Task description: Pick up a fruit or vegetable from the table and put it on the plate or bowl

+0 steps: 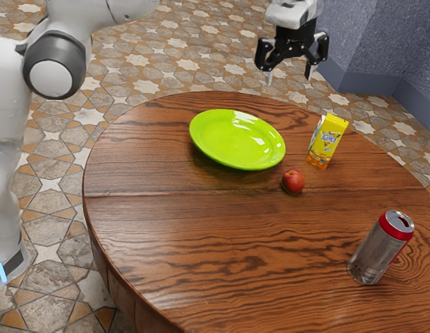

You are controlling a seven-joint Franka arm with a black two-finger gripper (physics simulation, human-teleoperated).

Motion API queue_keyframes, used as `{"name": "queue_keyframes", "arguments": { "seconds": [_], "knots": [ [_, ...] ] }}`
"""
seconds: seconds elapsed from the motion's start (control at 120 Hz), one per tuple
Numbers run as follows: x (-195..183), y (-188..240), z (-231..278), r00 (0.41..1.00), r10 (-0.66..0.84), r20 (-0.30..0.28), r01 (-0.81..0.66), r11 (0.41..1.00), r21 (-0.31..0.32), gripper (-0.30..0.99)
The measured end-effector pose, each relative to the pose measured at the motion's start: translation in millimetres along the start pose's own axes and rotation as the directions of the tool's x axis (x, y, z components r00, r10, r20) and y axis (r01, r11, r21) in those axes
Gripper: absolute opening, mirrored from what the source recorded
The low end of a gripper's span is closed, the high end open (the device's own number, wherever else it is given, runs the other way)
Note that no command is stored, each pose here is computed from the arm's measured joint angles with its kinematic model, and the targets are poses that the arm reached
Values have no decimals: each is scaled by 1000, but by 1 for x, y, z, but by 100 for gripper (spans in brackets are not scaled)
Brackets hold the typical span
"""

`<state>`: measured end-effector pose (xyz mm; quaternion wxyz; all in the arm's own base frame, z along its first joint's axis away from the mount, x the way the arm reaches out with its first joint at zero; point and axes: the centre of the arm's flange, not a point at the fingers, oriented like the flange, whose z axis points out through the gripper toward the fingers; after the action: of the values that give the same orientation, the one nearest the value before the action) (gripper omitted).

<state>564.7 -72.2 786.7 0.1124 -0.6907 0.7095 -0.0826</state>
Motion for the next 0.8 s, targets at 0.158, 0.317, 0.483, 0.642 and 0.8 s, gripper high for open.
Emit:
{"name": "queue_keyframes", "arguments": {
  "seconds": [0.158,0.317,0.483,0.642,0.8],
  "knots": [
    [10,-20,79,998,-47,36,51,989,-139,69],
    [13,-34,132,993,-95,63,106,973,-207,69],
    [12,-47,183,986,-140,86,157,957,-246,69],
    [-16,-58,215,971,-214,108,234,941,-243,69],
    [-42,-64,229,953,-276,123,298,926,-232,69]
  ]
}}
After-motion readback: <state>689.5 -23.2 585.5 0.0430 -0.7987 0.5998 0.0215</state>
